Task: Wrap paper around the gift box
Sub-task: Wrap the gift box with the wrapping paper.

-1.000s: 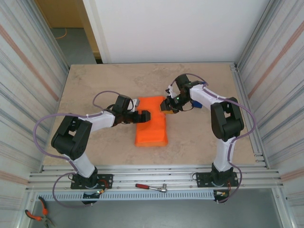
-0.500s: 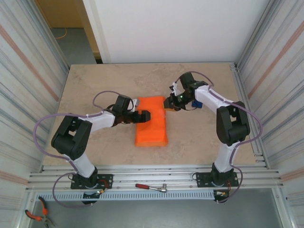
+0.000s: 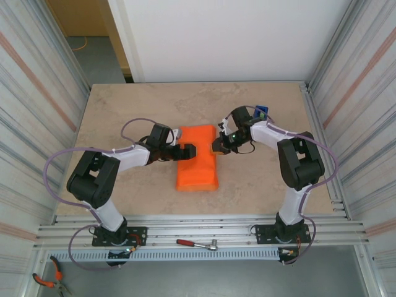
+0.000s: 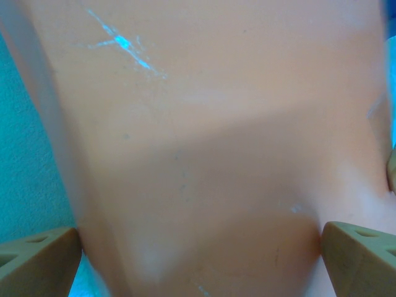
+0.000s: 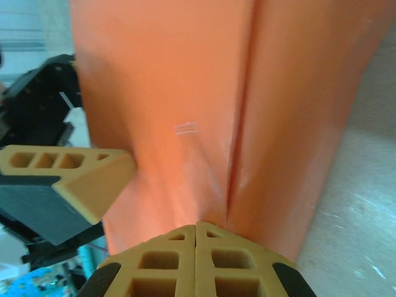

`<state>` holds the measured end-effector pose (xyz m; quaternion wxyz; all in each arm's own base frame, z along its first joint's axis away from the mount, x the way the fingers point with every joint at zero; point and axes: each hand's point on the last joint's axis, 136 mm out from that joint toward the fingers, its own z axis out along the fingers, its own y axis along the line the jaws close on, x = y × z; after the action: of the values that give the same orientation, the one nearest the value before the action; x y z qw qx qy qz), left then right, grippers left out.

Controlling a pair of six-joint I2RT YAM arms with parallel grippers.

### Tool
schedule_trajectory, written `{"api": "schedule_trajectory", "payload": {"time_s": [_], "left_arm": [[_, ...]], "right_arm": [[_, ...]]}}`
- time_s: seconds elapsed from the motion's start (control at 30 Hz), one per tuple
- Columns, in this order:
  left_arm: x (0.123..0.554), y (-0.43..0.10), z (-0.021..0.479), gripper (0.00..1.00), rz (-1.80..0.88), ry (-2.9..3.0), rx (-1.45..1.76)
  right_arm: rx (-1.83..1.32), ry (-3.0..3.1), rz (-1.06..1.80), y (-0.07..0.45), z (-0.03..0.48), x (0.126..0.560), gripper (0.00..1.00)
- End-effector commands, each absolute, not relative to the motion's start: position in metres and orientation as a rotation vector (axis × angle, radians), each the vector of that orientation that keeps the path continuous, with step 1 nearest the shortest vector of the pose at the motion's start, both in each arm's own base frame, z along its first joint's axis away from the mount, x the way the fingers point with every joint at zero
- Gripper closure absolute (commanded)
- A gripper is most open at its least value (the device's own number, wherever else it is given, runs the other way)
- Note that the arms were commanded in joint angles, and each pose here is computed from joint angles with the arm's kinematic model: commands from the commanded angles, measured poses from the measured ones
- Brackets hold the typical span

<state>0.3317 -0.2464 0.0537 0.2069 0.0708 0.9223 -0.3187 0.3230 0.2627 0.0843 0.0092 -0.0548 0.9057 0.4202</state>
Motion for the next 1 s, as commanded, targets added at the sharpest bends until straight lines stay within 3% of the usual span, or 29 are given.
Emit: {"api": "schedule_trajectory", "payload": {"time_s": [0.0,0.6,0.97], "left_arm": [[0.293,-0.216,-0.006,0.01,-0.663,2.817,0.195],[0.293,-0.216,-0.005,0.01,-0.663,2.815,0.197],[0.294,-0.216,-0.005,0.01,-0.663,2.816,0.196]], "right_arm": [[-0.128,2.805,1.344,0.261,0.086,0.320,1.00],[0.006,2.680,1.434,0.245,0.103,0.328,1.00],[0.044,2.723,1.424,0.245,0.079,0.329,1.00]]}}
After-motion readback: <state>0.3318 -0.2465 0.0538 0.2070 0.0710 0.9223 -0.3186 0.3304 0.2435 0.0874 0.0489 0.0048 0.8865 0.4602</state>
